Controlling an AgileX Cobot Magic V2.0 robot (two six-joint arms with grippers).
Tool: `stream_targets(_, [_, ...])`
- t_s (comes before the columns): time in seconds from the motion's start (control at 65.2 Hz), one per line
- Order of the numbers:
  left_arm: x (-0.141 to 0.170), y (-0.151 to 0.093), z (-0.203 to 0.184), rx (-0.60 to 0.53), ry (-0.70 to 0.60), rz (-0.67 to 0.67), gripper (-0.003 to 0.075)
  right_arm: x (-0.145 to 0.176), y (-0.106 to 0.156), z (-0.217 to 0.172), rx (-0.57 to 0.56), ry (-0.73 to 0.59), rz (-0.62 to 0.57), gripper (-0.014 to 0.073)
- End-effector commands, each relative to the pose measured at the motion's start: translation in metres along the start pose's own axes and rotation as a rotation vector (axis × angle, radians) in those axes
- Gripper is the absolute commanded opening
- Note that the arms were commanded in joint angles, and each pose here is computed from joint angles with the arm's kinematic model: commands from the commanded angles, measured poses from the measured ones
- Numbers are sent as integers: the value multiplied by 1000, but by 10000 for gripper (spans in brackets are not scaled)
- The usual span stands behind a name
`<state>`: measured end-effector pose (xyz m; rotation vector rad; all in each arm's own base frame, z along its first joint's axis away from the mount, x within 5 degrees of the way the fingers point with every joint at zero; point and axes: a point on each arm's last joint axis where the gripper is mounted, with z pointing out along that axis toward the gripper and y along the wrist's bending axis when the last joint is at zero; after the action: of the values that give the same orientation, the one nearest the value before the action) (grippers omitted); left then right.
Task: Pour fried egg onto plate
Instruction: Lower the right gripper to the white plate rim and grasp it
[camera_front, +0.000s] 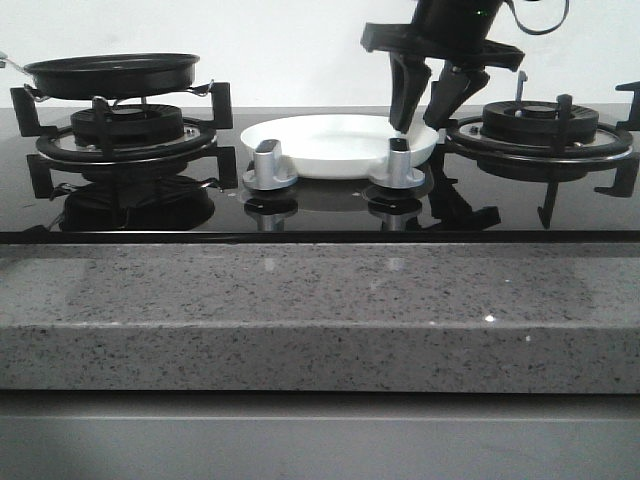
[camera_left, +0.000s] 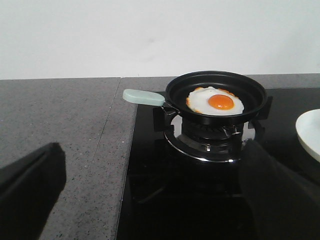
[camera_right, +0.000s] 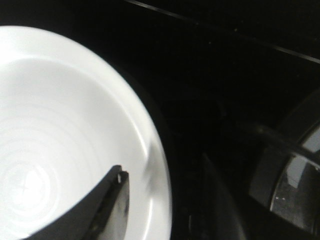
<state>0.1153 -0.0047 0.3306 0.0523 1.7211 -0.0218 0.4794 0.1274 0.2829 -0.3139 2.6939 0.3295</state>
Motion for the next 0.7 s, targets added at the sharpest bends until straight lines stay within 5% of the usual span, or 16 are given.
stream_targets(0.0, [-16,0,-1,-3,-103,-8,692,1,7,-31,-32,10,-14,358])
stream_targets(0.153, [-16,0,-1,-3,-103,-8,692,2,7,-28,-41,17,-10,309])
stream_targets(0.444, [-16,0,-1,-3,-103,-8,692,1,8,-30,-40,13,-11,-64])
stream_targets(0.69, [-16,0,-1,-3,-103,-8,692,0,3,-52,-34,-29,-3,-60])
